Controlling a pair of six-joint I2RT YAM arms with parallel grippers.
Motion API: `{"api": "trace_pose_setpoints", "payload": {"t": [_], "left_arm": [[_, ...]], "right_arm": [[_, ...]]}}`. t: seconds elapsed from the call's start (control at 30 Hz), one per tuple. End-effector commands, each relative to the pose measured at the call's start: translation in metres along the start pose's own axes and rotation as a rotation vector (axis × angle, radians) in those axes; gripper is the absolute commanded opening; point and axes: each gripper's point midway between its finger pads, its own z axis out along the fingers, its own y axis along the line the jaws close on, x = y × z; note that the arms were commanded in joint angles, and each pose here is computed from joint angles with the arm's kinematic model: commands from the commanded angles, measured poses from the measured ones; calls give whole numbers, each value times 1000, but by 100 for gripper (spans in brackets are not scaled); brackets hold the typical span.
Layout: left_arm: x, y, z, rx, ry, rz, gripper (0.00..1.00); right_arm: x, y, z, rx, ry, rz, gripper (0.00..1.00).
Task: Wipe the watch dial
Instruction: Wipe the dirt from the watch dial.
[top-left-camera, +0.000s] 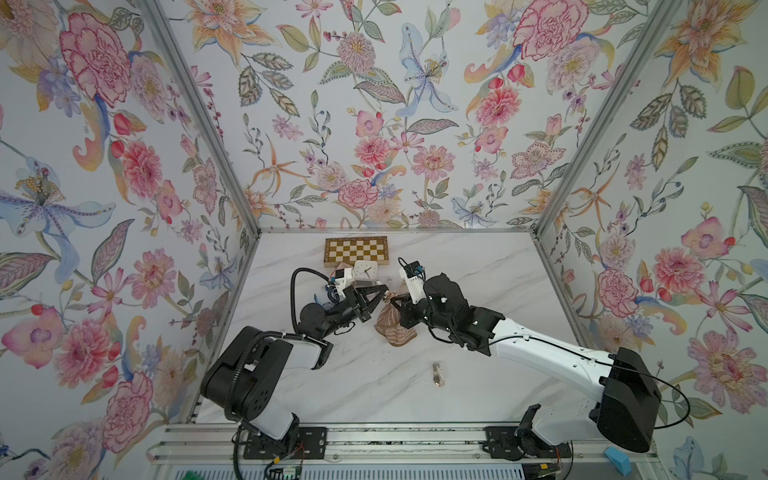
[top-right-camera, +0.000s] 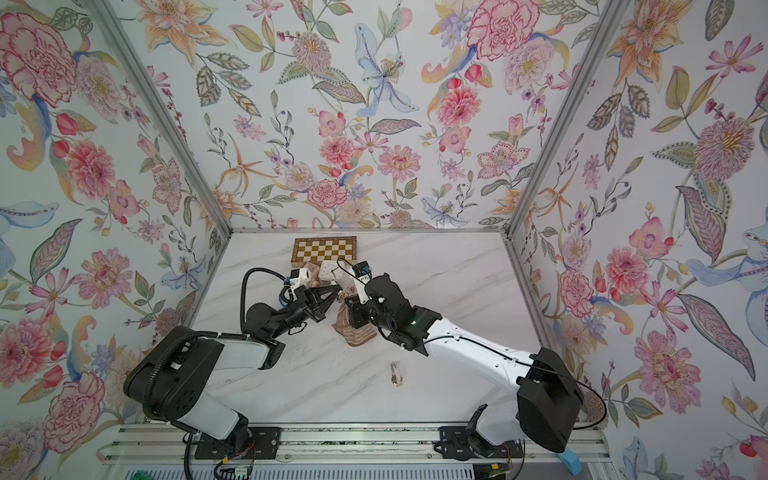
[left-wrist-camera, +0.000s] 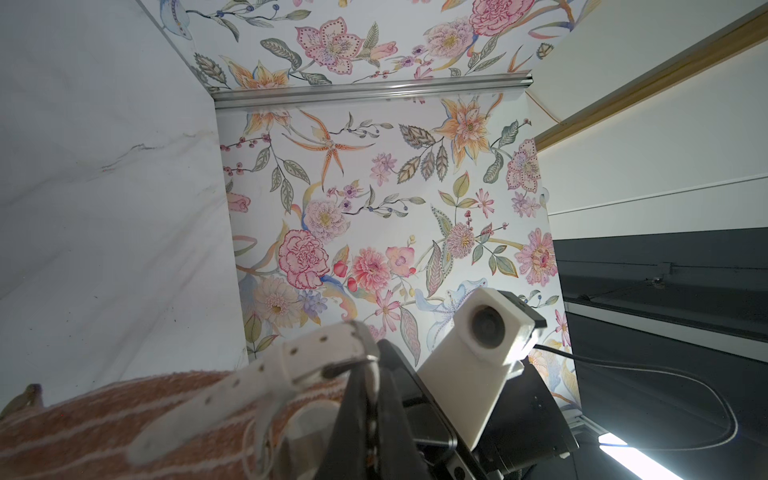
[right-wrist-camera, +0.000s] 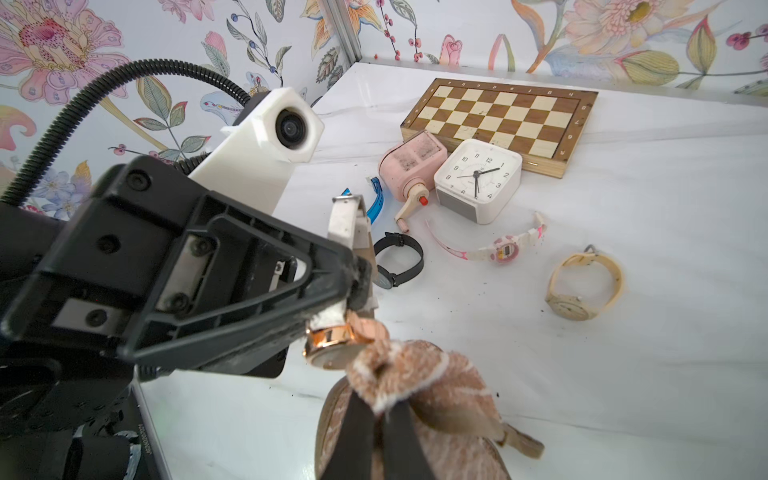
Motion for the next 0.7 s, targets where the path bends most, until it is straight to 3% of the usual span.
{"api": "trace_pose_setpoints", "payload": {"t": [0.0, 0.2, 0.5, 0.67], "left_arm": [[14, -40, -3, 139, 70, 133, 0], [14, -49, -3, 148, 62, 144, 0], [10, -53, -2, 86, 5, 172, 0], [14, -62, 5, 62, -10, 202, 0]], "right_arm": [[-21, 6, -4, 4, -63, -19, 0], [9, -5, 6, 21, -10, -5, 0], [-39, 13, -21, -19, -129, -66, 0], [-25, 9, -25, -27, -123, -68, 0]]}}
